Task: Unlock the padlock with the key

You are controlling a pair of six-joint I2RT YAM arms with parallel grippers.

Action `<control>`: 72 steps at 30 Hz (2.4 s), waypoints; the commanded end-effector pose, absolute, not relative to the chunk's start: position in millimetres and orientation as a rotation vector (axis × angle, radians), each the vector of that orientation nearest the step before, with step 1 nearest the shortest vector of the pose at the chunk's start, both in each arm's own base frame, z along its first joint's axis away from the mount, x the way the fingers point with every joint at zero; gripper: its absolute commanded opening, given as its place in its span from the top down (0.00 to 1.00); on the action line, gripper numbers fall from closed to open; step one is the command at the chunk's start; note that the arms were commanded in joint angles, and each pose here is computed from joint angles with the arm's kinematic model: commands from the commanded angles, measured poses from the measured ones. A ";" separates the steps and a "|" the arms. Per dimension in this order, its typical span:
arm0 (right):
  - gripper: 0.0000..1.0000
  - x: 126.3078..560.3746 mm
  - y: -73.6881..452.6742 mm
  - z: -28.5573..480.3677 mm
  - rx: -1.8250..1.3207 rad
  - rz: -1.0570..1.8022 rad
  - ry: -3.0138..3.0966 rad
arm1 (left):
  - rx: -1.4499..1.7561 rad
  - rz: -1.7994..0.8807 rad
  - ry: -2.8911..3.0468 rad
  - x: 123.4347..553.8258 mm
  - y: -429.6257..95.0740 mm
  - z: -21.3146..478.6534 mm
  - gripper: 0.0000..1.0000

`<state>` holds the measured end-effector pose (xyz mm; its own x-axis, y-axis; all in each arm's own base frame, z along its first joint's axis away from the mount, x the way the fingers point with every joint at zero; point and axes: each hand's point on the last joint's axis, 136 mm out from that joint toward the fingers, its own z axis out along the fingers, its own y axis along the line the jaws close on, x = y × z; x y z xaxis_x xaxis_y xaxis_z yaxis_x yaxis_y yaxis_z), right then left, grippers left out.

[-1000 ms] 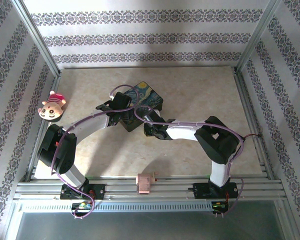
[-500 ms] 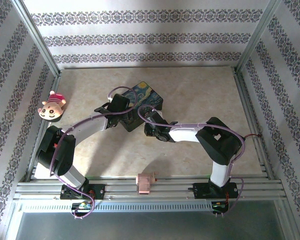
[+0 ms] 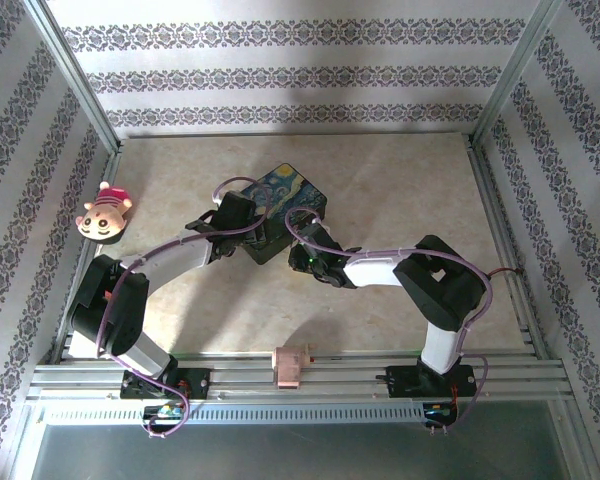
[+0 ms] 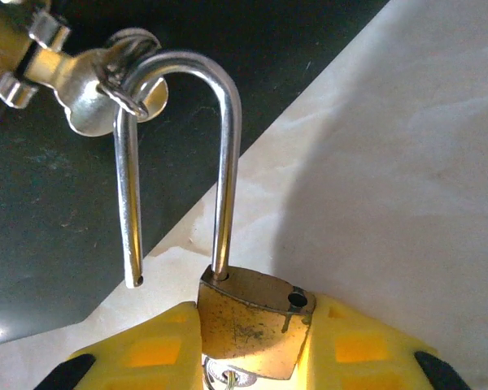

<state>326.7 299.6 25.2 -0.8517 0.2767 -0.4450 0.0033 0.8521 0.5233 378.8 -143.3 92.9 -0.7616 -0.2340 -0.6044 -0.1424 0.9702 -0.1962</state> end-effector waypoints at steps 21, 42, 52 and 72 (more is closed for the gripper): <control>1.00 343.8 302.9 46.8 0.366 0.905 2.386 | -0.212 -0.171 2.612 342.1 -137.2 52.6 0.01; 1.00 344.0 291.6 42.3 0.417 0.958 2.356 | -0.218 -0.205 2.619 340.0 -140.9 47.2 0.01; 0.66 339.5 286.4 44.4 0.332 0.931 2.357 | -0.214 -0.196 2.617 342.4 -140.7 49.8 0.01; 0.49 329.9 301.8 11.1 0.149 0.639 2.543 | -0.216 -0.202 2.622 345.8 -143.0 51.8 0.01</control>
<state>335.8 307.3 28.6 -0.8451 0.2800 -0.4555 -0.0268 0.8287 0.5591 377.1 -152.9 89.6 -0.7604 -0.2491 -0.5997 -0.1039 0.9583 -0.2663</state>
